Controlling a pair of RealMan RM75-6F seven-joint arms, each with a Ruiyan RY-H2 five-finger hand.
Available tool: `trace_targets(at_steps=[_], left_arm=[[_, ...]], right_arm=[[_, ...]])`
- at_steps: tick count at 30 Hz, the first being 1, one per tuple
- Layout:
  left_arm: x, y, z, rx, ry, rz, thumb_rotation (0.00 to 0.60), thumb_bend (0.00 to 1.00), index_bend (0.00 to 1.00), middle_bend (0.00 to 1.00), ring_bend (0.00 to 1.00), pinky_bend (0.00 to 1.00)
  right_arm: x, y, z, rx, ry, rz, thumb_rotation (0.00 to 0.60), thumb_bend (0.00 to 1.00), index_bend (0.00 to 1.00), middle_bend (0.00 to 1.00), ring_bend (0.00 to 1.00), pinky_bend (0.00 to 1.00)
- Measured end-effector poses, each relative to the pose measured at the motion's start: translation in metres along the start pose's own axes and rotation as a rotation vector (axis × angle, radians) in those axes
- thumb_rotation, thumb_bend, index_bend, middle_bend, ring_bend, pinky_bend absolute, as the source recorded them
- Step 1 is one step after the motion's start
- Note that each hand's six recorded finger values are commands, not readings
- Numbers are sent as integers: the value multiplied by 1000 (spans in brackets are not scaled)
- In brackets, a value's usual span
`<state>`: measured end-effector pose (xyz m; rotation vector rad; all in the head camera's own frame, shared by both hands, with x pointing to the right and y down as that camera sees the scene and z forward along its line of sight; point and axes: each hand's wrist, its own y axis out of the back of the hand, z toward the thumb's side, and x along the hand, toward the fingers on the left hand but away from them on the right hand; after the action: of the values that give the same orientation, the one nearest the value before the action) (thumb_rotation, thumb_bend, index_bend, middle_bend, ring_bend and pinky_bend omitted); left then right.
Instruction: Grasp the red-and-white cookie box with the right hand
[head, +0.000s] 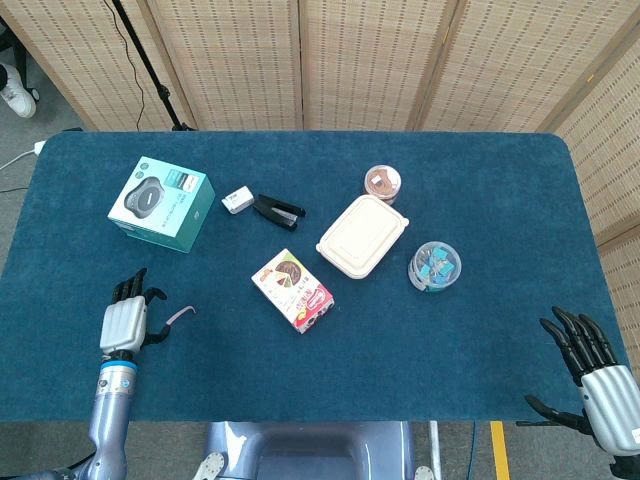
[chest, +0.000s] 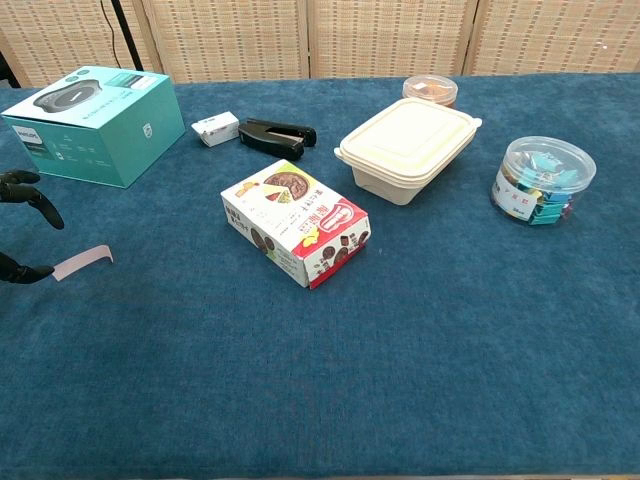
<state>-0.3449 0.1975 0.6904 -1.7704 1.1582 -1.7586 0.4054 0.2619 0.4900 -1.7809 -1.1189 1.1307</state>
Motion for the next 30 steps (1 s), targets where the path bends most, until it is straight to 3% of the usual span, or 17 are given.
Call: trace_targets(at_steps=[23, 30], left_arm=[[17, -21, 5, 16, 12, -39, 600, 333, 487, 0, 0, 0], [16, -24, 6, 20, 10, -42, 600, 412, 509, 0, 0, 0]], right_arm=[[-1, -3, 1, -11, 3, 21, 600, 0, 0, 0, 0, 0], [-1, -3, 0, -18, 4, 22, 600, 0, 0, 0, 0, 0]])
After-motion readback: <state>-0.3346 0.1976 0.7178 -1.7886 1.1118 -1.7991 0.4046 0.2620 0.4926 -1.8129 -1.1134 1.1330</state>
